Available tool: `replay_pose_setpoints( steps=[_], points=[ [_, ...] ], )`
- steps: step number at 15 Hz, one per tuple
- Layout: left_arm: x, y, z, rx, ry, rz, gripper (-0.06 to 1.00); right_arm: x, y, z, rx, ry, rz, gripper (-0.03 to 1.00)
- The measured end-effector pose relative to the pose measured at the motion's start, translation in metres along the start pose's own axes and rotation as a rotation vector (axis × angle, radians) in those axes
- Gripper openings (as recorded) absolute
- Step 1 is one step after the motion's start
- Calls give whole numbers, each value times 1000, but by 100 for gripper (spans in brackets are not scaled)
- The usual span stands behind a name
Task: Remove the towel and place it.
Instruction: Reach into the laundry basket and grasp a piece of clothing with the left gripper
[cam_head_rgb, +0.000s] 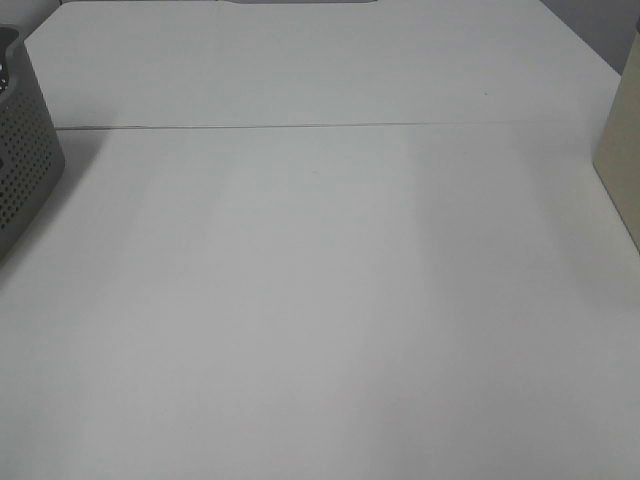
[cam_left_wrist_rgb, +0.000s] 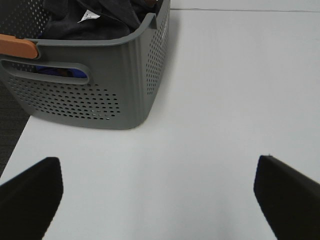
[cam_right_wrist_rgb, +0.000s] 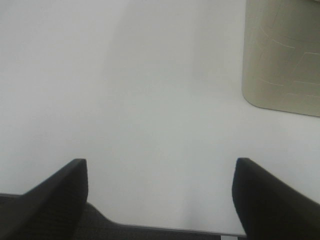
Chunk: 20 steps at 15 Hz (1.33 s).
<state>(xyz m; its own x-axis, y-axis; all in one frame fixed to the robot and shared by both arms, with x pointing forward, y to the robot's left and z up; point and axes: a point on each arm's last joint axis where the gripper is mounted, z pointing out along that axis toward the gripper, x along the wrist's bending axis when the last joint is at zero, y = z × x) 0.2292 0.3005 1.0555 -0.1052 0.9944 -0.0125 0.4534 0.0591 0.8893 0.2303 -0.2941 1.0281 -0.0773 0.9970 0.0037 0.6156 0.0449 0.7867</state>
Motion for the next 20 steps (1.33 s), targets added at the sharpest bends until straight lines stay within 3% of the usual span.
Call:
replay_pose_setpoints(
  steps=[14,15,16,17,20],
  points=[
    [1,1,-1,0,11,20,98,0,0,0,0,0,0,76],
    [1,8,-4,16,17,57,98,0,0,0,0,0,0,76],
    [1,32,-5,123,10,212,98,0,0,0,0,0,0,76],
    [2,47,-2,183,1,304,98,0,0,0,0,0,0,76],
    [4,89,15,273,-6,544,98,0,0,0,0,0,0,76]
  ],
)
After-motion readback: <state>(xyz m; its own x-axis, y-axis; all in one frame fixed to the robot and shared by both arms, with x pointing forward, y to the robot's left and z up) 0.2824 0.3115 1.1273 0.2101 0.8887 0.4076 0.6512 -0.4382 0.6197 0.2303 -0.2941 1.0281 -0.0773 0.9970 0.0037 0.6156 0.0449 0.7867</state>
